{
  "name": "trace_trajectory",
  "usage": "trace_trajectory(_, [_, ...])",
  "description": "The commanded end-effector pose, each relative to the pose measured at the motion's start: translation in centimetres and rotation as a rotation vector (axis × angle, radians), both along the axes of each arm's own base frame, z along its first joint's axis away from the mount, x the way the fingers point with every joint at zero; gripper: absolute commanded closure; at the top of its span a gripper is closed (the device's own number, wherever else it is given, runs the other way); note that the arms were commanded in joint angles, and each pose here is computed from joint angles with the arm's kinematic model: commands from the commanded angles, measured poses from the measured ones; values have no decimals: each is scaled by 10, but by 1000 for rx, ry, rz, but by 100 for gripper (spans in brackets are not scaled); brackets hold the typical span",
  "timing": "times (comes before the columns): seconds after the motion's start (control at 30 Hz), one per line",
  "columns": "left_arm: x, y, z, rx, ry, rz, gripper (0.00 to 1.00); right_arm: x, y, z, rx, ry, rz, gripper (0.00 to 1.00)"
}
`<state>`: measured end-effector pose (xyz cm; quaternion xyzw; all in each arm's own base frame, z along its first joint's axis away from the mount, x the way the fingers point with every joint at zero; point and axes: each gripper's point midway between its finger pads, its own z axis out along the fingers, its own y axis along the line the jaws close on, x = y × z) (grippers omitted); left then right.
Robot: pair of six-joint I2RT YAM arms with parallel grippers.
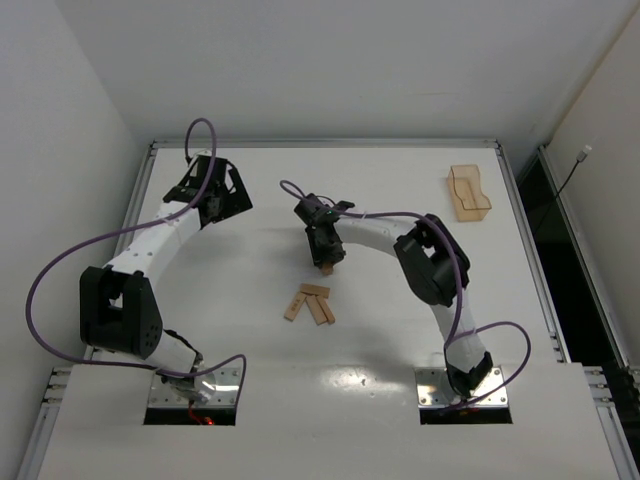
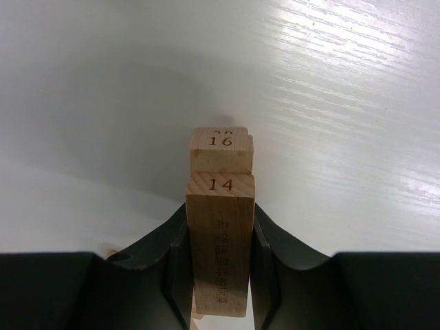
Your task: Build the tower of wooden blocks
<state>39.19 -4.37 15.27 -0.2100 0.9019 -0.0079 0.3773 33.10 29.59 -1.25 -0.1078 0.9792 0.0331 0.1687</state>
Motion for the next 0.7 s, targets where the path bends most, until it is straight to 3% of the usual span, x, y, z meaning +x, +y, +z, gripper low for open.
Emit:
trace_trajectory(0.0, [7, 1, 10, -26, -43, 14, 0, 2, -21, -31, -120, 18, 18, 100])
trace_trajectory(0.67, [8, 1, 5, -23, -25, 14, 0, 43, -7, -13, -53, -53, -32, 100])
